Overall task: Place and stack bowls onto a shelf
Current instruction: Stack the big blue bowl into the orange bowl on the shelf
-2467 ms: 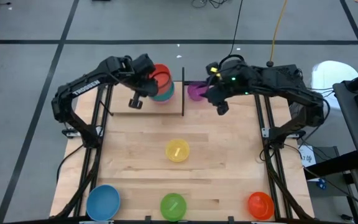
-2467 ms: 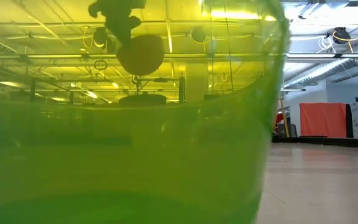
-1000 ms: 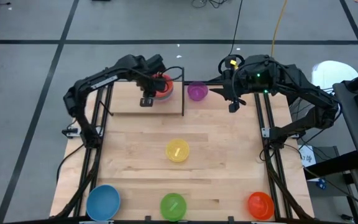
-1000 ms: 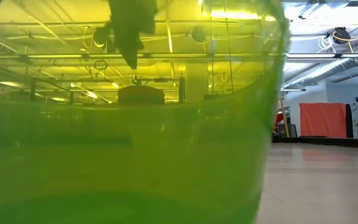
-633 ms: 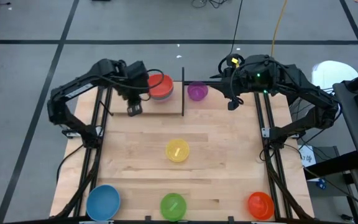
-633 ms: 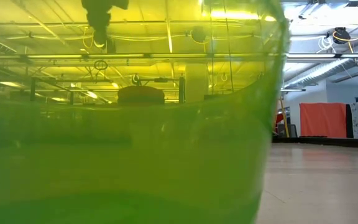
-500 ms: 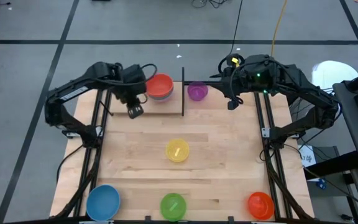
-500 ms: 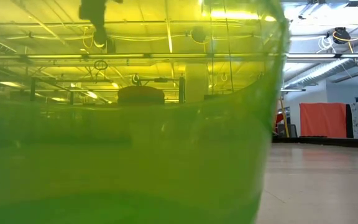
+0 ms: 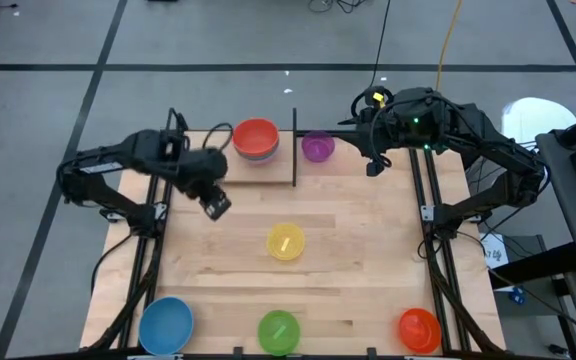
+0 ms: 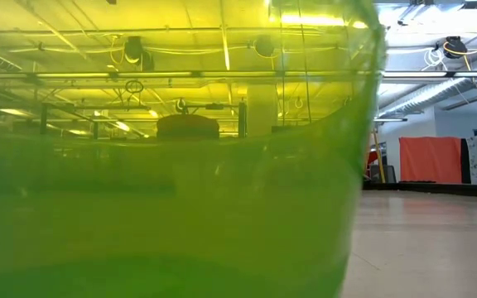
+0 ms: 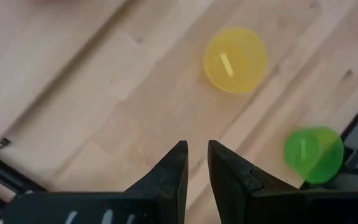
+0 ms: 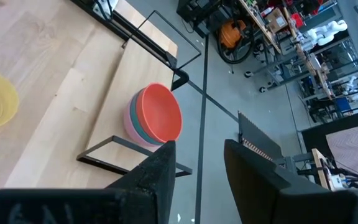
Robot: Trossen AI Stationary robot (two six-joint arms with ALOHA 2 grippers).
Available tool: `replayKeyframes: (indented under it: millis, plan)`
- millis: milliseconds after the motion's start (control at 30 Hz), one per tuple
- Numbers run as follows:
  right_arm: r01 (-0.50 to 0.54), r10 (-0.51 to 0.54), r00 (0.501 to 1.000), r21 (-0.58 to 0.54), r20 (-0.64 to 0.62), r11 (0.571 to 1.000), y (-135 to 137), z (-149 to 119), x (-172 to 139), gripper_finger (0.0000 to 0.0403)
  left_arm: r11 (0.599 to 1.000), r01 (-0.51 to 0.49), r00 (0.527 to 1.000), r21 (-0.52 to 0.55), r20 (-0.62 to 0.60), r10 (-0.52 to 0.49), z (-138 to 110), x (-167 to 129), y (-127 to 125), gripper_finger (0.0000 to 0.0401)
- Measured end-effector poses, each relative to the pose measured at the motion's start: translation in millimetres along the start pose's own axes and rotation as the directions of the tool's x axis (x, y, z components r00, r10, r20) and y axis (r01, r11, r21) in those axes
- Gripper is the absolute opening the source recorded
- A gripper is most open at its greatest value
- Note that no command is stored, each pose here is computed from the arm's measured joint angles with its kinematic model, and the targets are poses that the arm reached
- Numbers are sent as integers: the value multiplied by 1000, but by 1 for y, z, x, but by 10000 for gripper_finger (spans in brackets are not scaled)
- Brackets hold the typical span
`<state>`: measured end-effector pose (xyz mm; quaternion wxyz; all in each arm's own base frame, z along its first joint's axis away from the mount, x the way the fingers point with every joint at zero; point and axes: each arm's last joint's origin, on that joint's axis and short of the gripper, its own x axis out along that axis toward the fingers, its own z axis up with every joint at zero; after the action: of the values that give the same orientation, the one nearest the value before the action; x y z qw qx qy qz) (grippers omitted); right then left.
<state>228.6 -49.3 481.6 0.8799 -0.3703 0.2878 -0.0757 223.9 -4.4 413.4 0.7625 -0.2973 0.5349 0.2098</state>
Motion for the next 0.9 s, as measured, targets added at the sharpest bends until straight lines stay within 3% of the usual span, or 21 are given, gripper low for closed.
replayKeyframes:
  millis: [333,500,600,733,900]
  plan:
    - [29,-30,999,33,29,999,-3,3,0,132,997,-35,982,-64,-185,23,-54,29,-33,67]
    - [73,-81,994,104,77,992,-8,8,-1,132,988,-108,957,-110,-282,73,-90,43,-40,67]
    - [85,-96,991,118,91,989,-9,9,-1,132,968,-162,942,-193,-321,93,-107,45,-41,67]
    - [95,-106,989,110,102,989,-10,10,-1,132,893,-254,923,-371,-368,110,-130,49,-46,67]
    - [95,-107,989,110,101,989,-10,10,-1,132,742,-283,927,-608,-373,48,-155,54,-59,67]
